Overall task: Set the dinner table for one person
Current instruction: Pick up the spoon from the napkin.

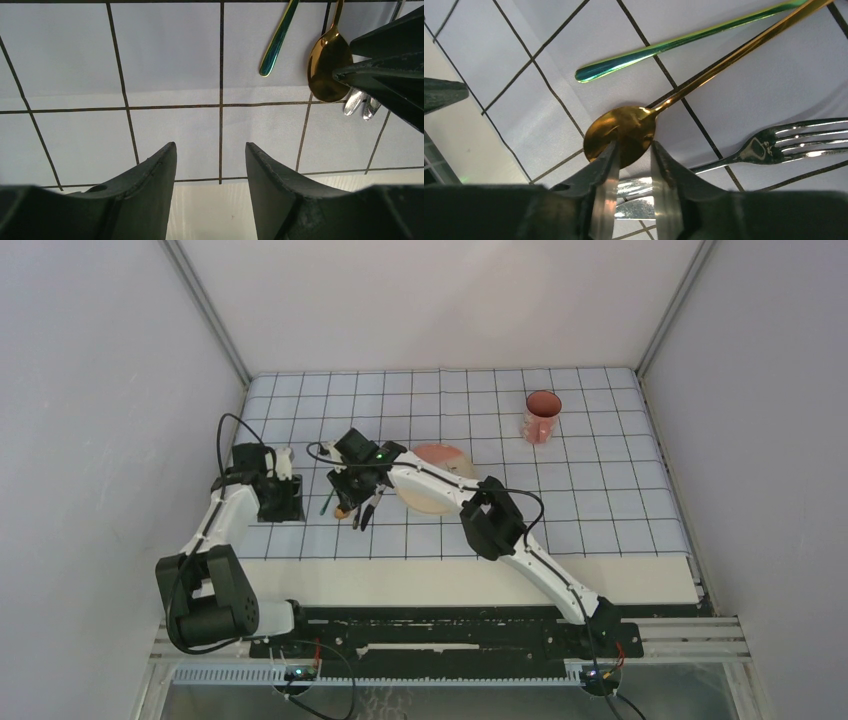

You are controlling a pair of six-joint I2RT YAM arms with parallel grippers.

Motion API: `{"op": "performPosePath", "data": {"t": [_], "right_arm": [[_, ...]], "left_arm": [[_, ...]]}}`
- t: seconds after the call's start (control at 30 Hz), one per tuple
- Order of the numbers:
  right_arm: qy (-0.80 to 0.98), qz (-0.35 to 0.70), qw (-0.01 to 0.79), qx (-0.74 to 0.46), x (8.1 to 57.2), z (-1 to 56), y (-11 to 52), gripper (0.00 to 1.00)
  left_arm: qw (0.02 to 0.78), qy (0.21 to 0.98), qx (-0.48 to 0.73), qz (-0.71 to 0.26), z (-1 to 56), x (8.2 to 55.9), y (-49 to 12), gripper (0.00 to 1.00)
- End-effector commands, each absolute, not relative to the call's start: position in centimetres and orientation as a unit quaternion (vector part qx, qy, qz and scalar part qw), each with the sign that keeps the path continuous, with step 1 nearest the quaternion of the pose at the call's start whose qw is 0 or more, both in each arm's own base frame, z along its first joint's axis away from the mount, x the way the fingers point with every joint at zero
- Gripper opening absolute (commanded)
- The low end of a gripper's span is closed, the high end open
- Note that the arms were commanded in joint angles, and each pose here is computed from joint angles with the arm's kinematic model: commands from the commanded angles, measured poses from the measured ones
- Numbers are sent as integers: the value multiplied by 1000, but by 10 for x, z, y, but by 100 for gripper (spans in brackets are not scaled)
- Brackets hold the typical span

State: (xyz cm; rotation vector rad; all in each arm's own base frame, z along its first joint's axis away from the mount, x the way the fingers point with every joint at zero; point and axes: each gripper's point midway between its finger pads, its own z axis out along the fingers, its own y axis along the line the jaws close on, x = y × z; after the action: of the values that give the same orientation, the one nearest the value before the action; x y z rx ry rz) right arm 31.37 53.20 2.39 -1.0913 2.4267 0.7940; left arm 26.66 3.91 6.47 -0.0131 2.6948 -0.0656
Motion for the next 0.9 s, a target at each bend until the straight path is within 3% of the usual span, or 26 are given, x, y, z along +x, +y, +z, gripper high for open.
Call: {"op": "performPosePath", "data": {"t": [0.0, 0.1, 0.3, 0.7, 0.77, 0.87], "right_arm": [[859, 284, 161, -394, 299, 11, 537, 33], [860, 283, 160, -393, 300, 9, 536, 26], [857, 279, 168, -399, 302, 12, 537, 0], [847, 272, 201, -410, 308, 49, 529, 2], [845, 269, 216, -408, 314, 58, 530, 22], [845, 260, 236, -404, 323, 61, 533, 32]], "left_arm": [[240, 970, 5, -29, 75, 269, 39, 58], [242, 970, 6, -28, 77, 269, 39, 58], [245, 969, 7, -28, 80, 270, 39, 58], [246, 969, 6, -33, 81, 268, 36, 57], [249, 968, 5, -35, 83, 268, 35, 57], [251, 967, 6, -39, 85, 268, 34, 58]]}}
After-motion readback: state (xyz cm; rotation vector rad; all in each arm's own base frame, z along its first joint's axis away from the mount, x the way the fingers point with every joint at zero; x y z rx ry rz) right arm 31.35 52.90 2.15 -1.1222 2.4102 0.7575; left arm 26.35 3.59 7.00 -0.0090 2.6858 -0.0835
